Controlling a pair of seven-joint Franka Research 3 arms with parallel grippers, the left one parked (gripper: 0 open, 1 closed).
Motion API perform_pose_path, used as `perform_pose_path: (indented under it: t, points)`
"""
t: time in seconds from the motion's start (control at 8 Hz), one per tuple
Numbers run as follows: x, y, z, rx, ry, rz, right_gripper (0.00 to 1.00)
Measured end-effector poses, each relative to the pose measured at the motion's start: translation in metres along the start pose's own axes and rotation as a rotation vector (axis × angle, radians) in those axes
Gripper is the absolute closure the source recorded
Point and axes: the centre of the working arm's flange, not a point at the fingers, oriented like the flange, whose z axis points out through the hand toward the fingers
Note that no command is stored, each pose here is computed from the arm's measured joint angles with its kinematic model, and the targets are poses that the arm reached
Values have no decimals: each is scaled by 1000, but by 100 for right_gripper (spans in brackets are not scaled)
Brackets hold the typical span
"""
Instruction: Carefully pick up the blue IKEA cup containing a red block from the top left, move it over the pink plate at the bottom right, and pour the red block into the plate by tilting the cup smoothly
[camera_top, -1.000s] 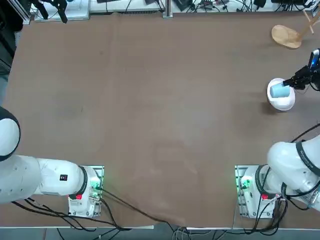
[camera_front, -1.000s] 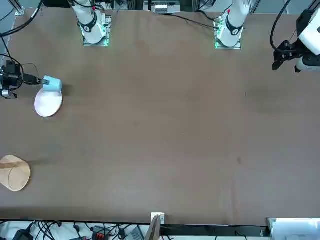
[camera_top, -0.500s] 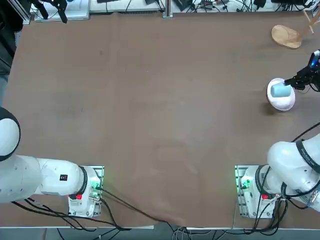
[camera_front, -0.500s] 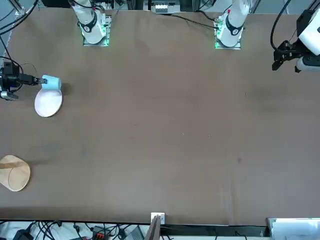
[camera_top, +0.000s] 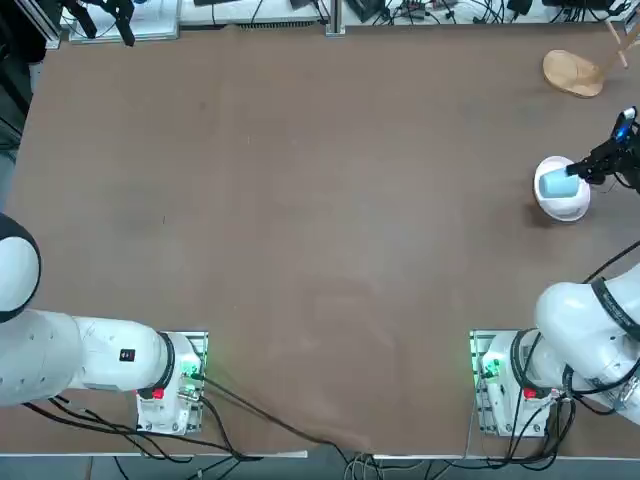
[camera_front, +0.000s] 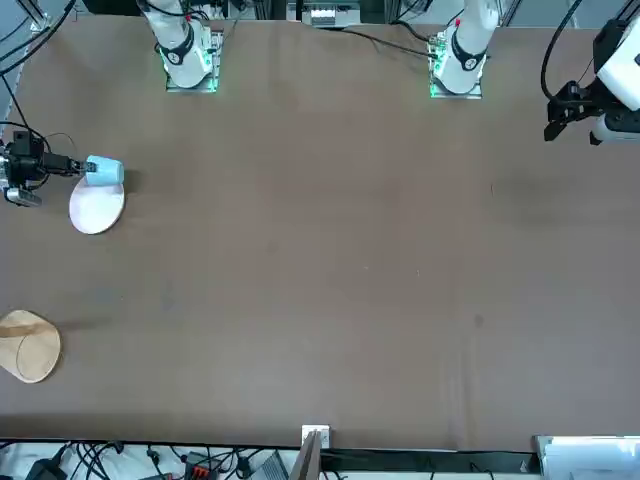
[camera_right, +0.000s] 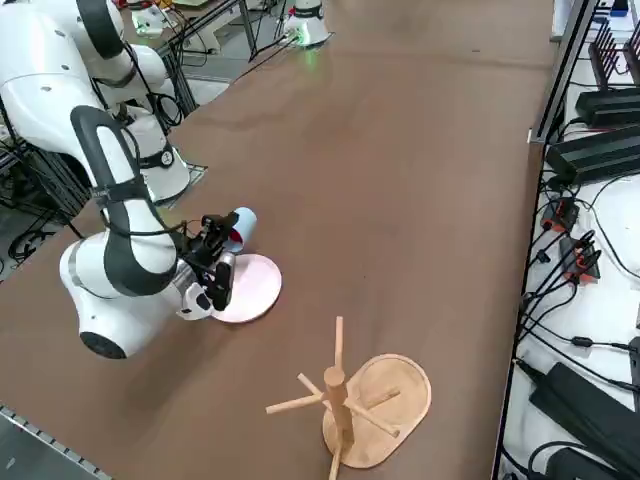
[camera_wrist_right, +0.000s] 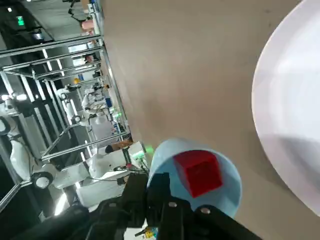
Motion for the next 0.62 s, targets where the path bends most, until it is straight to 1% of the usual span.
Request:
perform_pose_path:
  t: [0.25, 0.62]
  points:
    - [-2, 9, 0, 73, -23, -22, 97]
    - [-6, 18, -4, 108, -26, -41, 97]
